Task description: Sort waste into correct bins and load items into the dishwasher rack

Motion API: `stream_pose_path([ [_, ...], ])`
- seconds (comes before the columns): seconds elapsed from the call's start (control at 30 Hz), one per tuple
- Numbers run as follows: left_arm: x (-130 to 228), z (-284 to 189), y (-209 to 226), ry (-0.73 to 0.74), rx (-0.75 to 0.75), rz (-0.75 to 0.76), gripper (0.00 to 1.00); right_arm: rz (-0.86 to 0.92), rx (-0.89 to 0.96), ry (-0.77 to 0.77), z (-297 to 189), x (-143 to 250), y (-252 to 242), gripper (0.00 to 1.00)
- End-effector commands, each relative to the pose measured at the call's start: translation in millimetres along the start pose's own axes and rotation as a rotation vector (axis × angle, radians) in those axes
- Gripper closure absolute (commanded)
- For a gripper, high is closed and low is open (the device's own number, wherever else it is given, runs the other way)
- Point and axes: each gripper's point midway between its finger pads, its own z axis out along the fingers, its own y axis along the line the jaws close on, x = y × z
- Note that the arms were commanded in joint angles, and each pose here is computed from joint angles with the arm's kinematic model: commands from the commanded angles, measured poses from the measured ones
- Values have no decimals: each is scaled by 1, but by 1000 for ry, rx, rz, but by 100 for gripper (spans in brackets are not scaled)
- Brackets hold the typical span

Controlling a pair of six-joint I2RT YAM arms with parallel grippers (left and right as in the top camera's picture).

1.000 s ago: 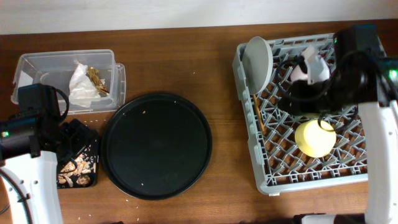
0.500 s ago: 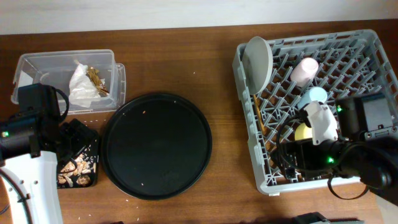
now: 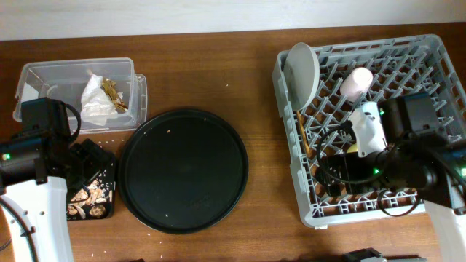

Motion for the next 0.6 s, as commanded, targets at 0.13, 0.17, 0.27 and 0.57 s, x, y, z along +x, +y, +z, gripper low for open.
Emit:
stream_pose_path([
  [0.13, -3, -3, 2, -15, 1, -11, 1, -41, 145, -158, -20, -4, -21, 1],
  [0.17, -3, -3, 2, -15, 1, -11, 1, -61, 140, -247, -27, -12, -19, 1],
  [0.27, -3, -3, 2, -15, 1, -11, 1, -100, 119, -455, -37, -14, -15, 1],
  [0.57, -3, -3, 2, -15, 1, -11, 1, -179, 141, -657, 33, 20, -37, 1],
])
